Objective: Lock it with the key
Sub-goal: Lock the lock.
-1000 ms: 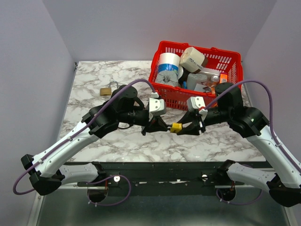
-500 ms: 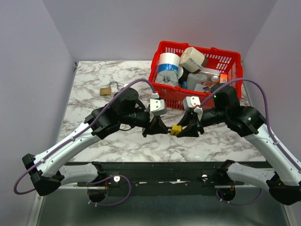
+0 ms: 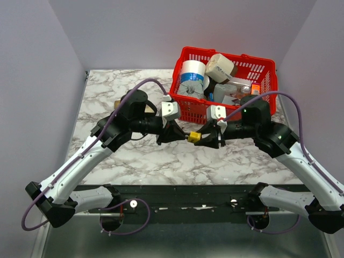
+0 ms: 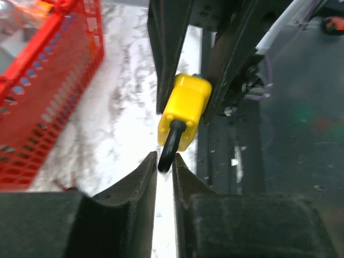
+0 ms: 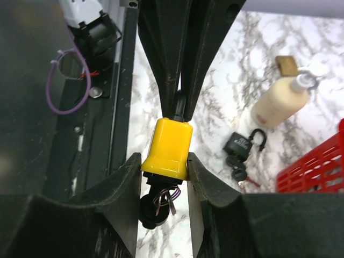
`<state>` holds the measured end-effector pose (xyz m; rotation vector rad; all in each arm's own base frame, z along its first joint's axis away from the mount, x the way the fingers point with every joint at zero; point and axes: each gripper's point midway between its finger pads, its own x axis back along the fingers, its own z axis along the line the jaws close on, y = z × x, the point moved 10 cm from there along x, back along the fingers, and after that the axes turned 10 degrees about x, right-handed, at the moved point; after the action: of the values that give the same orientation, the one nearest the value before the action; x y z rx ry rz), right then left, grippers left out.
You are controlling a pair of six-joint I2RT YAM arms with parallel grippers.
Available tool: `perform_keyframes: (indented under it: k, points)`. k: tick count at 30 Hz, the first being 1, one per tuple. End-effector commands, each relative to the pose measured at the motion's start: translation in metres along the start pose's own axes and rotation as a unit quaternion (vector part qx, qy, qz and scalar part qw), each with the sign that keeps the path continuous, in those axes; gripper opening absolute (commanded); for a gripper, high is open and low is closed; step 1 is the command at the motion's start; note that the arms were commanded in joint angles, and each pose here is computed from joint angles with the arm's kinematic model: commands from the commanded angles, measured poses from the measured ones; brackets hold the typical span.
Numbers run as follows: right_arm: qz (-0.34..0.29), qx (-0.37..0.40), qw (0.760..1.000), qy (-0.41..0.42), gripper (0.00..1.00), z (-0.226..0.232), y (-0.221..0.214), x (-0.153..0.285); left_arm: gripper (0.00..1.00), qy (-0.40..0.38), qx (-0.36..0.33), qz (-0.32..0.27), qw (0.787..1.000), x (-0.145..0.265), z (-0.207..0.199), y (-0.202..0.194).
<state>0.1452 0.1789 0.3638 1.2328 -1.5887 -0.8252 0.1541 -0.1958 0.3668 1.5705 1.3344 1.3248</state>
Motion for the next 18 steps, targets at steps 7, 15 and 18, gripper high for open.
perform_keyframes:
  k: [7,15,18]
  points:
    - [-0.066,0.093,0.991,-0.075,0.01,-0.007,0.041,0.023,0.74,0.117,-0.068,-0.023,0.991,0.069,-0.015,0.022]
    - [-0.108,0.079,0.976,-0.173,0.01,-0.027,0.053,0.021,0.89,0.147,0.131,-0.185,0.963,0.064,-0.016,0.044]
    - [-0.129,0.079,0.970,-0.190,0.01,-0.037,0.061,0.017,0.94,0.107,0.202,-0.212,0.950,0.055,-0.011,0.046]
